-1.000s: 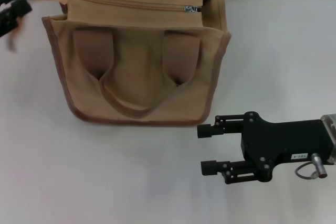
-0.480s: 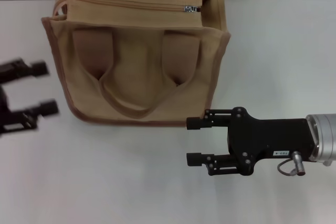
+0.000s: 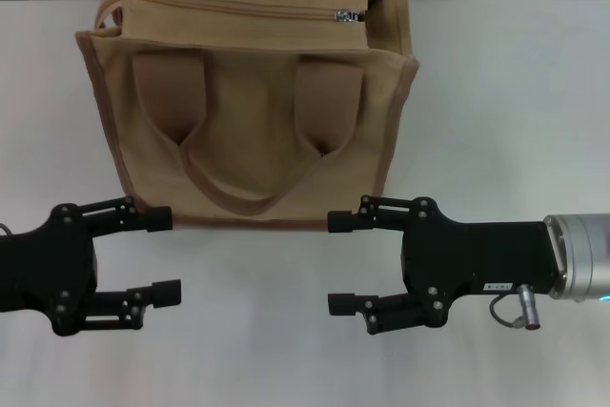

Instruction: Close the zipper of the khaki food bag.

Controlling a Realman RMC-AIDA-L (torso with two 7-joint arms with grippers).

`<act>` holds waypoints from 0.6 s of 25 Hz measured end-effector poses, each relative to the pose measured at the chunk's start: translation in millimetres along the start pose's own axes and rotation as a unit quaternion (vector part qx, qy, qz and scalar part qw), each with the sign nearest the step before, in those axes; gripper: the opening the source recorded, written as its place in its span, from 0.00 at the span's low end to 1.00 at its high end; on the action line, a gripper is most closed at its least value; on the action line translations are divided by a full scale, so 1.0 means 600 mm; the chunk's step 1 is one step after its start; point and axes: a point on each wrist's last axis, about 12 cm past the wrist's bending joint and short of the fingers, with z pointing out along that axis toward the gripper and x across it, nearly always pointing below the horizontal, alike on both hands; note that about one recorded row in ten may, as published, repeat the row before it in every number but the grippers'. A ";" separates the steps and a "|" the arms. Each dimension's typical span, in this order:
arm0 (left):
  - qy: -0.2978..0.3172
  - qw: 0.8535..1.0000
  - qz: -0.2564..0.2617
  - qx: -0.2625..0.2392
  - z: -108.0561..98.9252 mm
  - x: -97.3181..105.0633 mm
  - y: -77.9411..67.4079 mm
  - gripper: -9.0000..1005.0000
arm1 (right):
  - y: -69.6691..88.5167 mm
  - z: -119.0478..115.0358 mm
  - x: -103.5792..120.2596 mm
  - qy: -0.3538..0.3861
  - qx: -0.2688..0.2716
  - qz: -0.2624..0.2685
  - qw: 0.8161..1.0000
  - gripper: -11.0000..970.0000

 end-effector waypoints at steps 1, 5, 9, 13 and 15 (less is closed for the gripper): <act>0.002 1.000 -0.002 0.002 0.002 0.002 -0.001 0.80 | 0.000 0.004 0.000 -0.001 -0.002 -0.007 1.000 0.85; 0.004 1.000 -0.001 0.008 0.009 0.006 -0.004 0.80 | -0.002 0.010 -0.001 -0.002 -0.006 -0.005 1.000 0.85; 0.006 1.000 0.000 0.006 0.013 0.009 -0.004 0.80 | -0.004 0.011 0.001 0.002 -0.002 -0.007 1.000 0.85; 0.007 1.000 0.001 0.006 0.013 0.009 -0.003 0.80 | -0.004 0.011 0.001 0.003 -0.001 -0.009 1.000 0.85; 0.007 1.000 0.001 0.006 0.013 0.008 -0.003 0.80 | -0.005 0.011 0.002 0.005 0.001 -0.010 1.000 0.85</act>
